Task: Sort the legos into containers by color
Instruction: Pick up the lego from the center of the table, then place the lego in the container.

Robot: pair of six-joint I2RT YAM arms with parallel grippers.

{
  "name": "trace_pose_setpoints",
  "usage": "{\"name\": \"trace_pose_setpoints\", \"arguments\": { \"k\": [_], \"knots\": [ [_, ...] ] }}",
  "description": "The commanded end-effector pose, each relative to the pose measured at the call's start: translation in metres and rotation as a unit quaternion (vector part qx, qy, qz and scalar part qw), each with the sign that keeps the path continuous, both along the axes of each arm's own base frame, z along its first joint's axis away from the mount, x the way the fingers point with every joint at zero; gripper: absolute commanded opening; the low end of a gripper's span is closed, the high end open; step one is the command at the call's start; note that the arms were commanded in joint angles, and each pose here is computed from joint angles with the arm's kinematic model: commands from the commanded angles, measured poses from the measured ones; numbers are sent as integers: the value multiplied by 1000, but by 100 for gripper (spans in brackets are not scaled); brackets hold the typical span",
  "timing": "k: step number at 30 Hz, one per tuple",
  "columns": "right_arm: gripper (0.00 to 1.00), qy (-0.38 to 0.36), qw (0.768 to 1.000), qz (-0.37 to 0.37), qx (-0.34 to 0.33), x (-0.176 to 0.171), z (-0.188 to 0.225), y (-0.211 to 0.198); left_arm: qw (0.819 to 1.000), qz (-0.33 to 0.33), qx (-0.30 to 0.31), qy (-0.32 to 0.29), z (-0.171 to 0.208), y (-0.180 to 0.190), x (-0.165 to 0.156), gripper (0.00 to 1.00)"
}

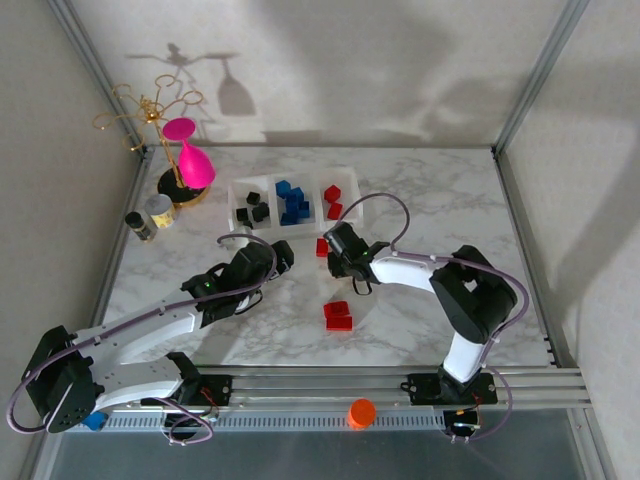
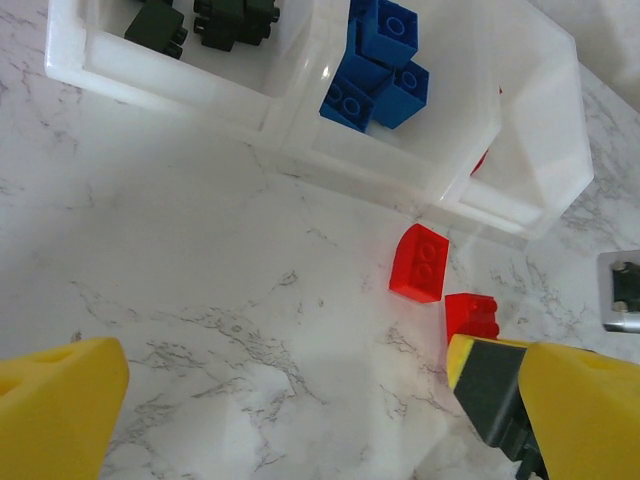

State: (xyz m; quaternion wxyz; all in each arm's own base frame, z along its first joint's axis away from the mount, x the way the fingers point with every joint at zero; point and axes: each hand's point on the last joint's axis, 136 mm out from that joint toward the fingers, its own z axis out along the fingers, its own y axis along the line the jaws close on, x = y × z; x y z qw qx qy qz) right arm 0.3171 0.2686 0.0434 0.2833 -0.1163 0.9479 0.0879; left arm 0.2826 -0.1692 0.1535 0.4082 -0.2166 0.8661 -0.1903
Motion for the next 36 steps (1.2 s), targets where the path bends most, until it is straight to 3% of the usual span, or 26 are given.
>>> {"name": "trace_pose_setpoints", "arguments": {
  "k": [1, 14, 26, 31, 36],
  "knots": [
    [26, -31, 999, 8, 30, 7, 38, 7, 1000, 1, 2, -12, 12, -3, 3, 100],
    [27, -108, 993, -25, 47, 102, 96, 7, 999, 1, 15, -50, 44, -12, 24, 100],
    [29, -131, 990, -49, 9, 173, 80, 7, 997, 29, 35, -69, 66, 2, 35, 100],
    [40, -127, 990, -55, 2, 186, 72, 4, 997, 30, 37, -65, 63, 2, 36, 100],
    [50, -137, 990, -39, 20, 184, 89, 10, 997, 14, 28, -64, 67, -5, 36, 100]
  ]
}}
